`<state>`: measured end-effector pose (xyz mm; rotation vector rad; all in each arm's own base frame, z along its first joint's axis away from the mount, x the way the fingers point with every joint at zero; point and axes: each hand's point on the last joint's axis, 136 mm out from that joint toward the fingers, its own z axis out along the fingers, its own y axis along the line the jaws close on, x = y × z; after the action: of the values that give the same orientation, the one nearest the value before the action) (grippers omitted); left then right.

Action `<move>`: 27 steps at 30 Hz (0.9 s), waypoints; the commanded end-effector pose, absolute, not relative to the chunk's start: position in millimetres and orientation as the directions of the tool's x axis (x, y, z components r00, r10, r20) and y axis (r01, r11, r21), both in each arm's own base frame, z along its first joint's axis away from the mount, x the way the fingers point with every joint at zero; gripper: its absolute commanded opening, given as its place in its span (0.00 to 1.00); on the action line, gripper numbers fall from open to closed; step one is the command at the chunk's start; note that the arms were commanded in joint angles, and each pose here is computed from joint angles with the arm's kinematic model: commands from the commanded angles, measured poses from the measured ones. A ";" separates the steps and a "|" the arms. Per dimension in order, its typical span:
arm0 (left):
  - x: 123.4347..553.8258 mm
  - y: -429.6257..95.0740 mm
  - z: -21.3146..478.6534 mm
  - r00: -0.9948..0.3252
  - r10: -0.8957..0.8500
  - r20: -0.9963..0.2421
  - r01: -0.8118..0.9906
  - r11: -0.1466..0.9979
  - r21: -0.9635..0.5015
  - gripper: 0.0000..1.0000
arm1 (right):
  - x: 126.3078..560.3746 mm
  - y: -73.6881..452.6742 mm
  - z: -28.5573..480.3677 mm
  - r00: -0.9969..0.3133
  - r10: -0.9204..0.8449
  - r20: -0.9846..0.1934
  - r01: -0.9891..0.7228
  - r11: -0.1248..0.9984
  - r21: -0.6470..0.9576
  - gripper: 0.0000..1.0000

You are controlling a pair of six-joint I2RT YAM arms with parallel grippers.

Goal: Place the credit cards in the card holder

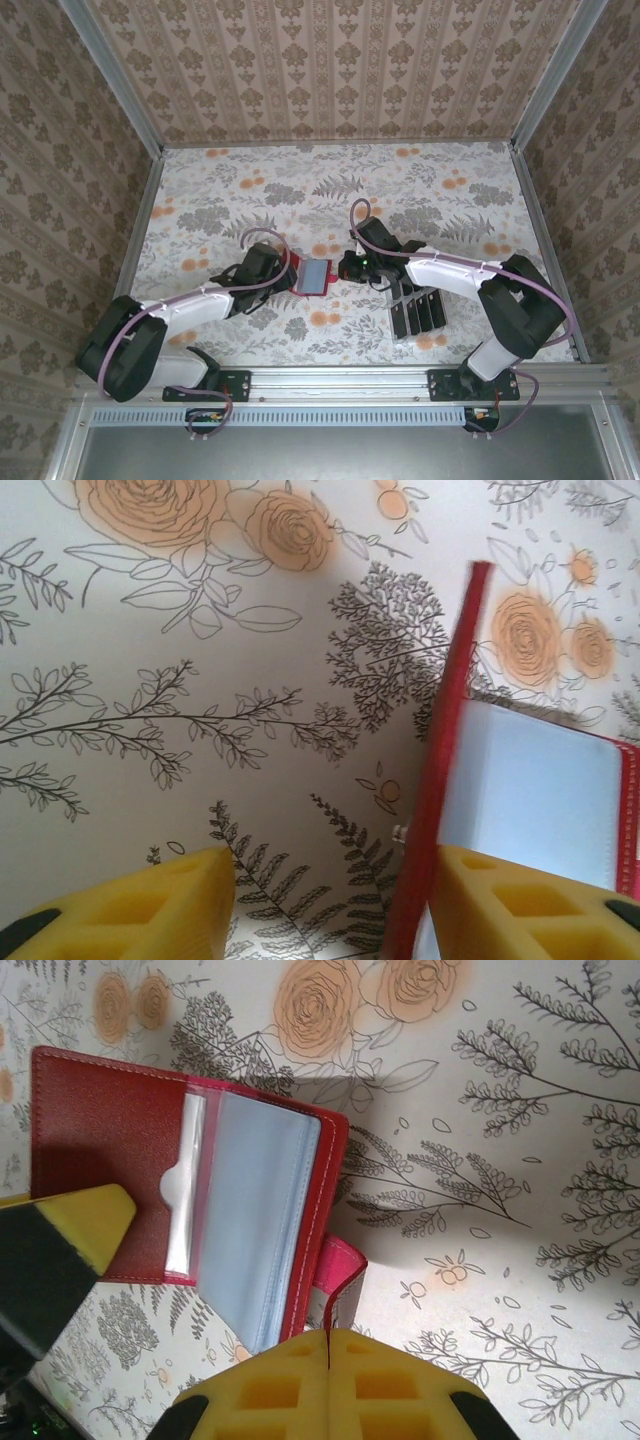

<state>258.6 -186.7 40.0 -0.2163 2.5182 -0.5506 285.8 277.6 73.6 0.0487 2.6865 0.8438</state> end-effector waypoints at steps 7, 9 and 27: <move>254.9 -192.1 36.1 -0.840 -0.238 -0.488 -0.006 0.903 -0.430 0.14 | 293.2 255.9 38.2 -0.953 0.161 -0.256 0.012 0.865 0.501 0.20; 253.3 -192.8 38.2 -0.839 -0.237 -0.490 -0.001 0.901 -0.434 0.08 | 291.7 255.8 43.6 -0.951 0.165 -0.260 0.010 0.860 0.509 0.28; 248.9 -218.6 55.6 -0.832 -0.223 -0.509 0.047 0.885 -0.464 0.00 | 281.0 316.6 105.6 -0.940 0.082 -0.331 -0.138 0.797 0.588 0.29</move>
<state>245.6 -212.1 49.4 -0.1137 2.4896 -0.6198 279.6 305.9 118.5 -0.0455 2.5994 0.8842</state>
